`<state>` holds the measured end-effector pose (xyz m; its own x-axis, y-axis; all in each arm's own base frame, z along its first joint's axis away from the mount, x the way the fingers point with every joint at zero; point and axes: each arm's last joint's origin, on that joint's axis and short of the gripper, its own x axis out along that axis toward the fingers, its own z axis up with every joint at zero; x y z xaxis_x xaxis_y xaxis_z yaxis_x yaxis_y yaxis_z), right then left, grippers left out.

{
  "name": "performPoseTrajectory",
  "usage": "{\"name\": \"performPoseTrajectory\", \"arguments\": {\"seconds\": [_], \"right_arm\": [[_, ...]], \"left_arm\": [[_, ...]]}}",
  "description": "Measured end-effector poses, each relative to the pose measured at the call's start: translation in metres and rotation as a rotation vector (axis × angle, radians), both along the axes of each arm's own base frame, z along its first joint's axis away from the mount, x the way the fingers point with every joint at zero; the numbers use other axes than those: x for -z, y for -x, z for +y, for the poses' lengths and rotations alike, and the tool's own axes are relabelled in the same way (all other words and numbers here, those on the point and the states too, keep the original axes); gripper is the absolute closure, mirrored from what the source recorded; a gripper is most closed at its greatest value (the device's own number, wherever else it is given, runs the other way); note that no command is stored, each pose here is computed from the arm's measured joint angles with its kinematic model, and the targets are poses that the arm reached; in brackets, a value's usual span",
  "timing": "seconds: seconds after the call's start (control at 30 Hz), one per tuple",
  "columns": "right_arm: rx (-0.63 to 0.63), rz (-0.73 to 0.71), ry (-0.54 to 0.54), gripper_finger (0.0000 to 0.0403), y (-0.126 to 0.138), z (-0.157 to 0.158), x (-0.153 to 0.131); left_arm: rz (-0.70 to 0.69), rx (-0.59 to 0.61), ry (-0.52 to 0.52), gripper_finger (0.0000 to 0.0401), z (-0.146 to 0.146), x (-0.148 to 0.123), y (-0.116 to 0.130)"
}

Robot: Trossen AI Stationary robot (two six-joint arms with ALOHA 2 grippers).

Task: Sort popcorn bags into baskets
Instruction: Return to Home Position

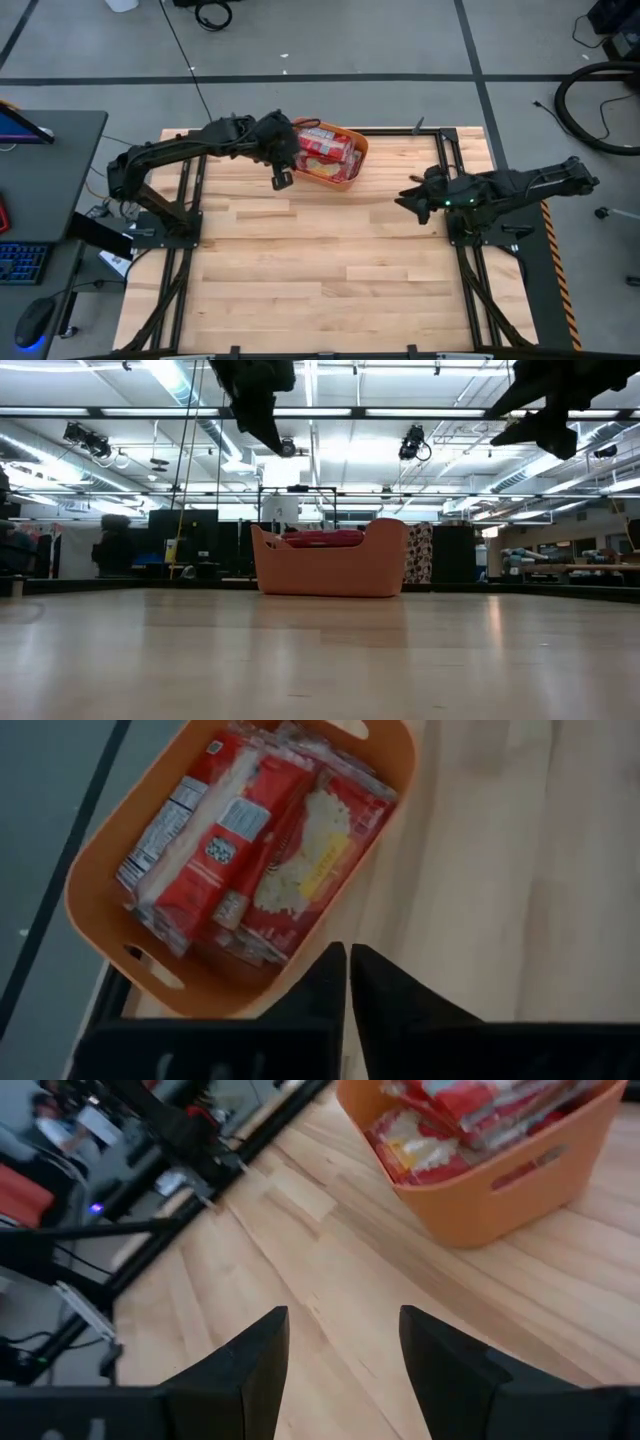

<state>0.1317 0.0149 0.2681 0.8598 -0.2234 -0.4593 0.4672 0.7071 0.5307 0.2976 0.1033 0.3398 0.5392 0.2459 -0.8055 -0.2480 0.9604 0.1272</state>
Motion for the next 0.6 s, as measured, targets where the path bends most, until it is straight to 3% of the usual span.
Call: {"name": "performPoseTrajectory", "arguments": {"seconds": [0.27, 0.6], "right_arm": [[0.014, -0.126, 0.063, 0.0207, 0.030, -0.007, -0.014], [0.022, -0.257, 0.116, 0.0207, 0.058, -0.014, -0.025]], "left_arm": [[0.002, 0.014, -0.012, 0.0390, -0.020, -0.011, 0.009], [-0.048, 0.099, 0.002, 0.0391, -0.046, -0.013, 0.000]]}}
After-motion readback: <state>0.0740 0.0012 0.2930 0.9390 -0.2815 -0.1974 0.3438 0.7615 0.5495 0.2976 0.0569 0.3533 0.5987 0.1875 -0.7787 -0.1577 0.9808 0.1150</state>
